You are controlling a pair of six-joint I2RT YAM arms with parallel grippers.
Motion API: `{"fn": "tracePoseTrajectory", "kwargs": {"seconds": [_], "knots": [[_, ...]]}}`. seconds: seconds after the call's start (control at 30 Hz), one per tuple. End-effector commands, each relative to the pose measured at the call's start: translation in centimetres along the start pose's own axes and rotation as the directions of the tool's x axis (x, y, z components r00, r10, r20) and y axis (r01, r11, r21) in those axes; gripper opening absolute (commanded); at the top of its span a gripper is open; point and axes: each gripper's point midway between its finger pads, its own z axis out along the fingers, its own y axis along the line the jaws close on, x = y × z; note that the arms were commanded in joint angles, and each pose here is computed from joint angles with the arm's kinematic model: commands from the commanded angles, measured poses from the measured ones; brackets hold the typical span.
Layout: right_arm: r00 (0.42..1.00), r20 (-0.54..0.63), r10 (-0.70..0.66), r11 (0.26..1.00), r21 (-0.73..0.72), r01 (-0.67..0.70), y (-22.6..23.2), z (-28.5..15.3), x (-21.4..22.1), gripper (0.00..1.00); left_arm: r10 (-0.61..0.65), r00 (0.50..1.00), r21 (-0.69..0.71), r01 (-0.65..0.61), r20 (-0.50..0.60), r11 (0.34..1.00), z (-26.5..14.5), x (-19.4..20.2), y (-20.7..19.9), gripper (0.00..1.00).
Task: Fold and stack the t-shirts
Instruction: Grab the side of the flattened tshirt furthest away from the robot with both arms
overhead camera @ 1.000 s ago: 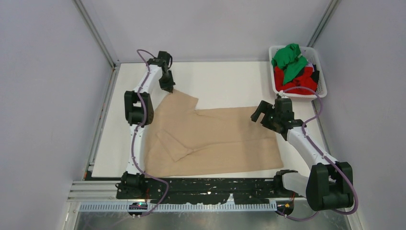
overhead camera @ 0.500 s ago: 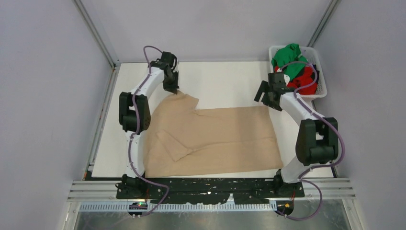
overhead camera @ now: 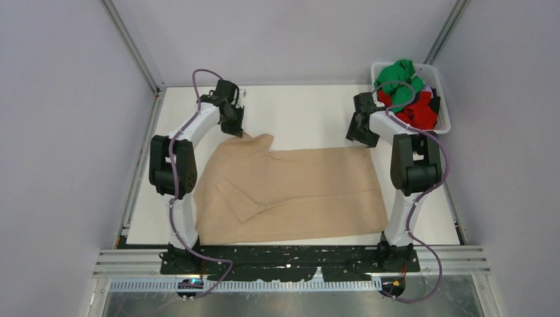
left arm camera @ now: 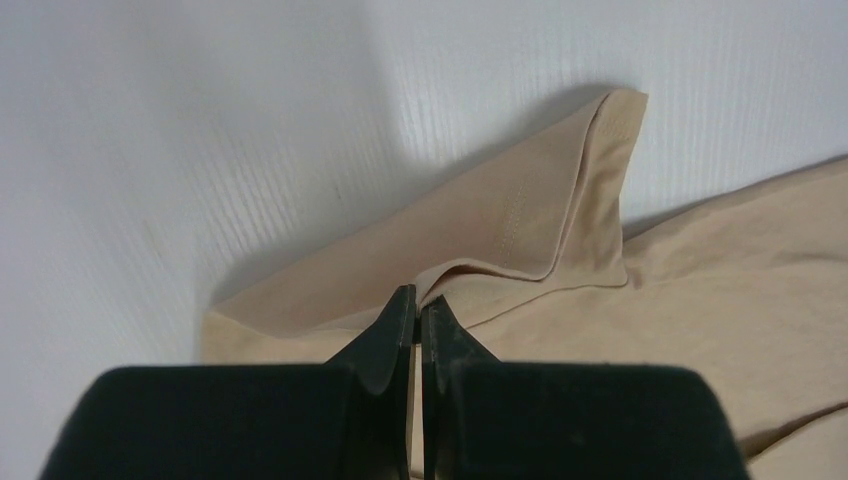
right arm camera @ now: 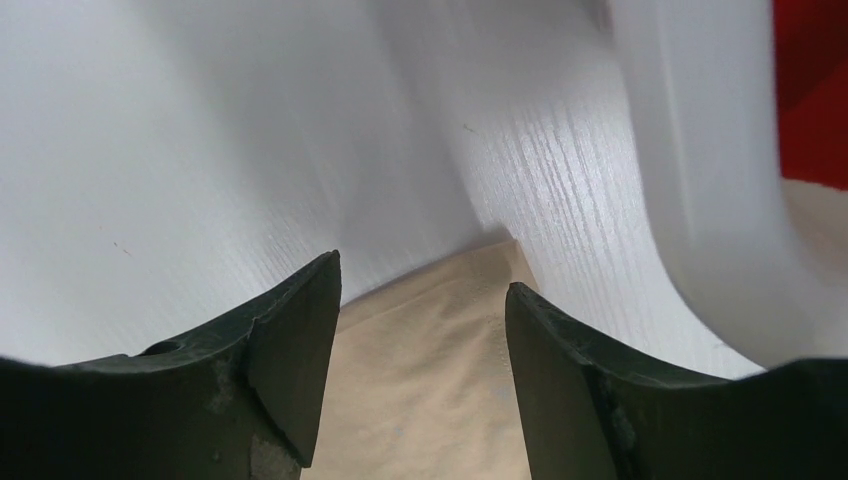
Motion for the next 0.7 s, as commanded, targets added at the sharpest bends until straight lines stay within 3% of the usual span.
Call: {"fn": "tracePoseTrajectory", "kwargs": {"seconds": [0.0,0.17,0.43,0.67], "knots": [[1.0,0.005,0.009,1.0,0.026,-0.009,-0.3,0.5,-0.3,0.66,0.068,0.99,0.041,-0.073,0.122,0.996,-3.4,-1.9,-1.4,0.0],[1.0,-0.007,0.013,0.997,0.079,-0.012,-1.6,0.2,0.7,0.58,0.078,0.984,0.062,-0.089,0.161,0.994,-5.3,-1.4,-2.1,0.0],[0.999,-0.044,0.018,0.993,0.119,-0.013,-2.5,0.6,2.4,0.55,0.059,0.981,0.086,-0.076,0.184,0.993,-7.0,1.0,-2.4,0.0],[0.999,-0.021,0.033,0.992,0.119,-0.031,-2.6,0.3,2.3,0.21,0.087,0.976,0.108,-0.11,0.201,0.988,-7.9,2.9,-2.7,0.0]]}}
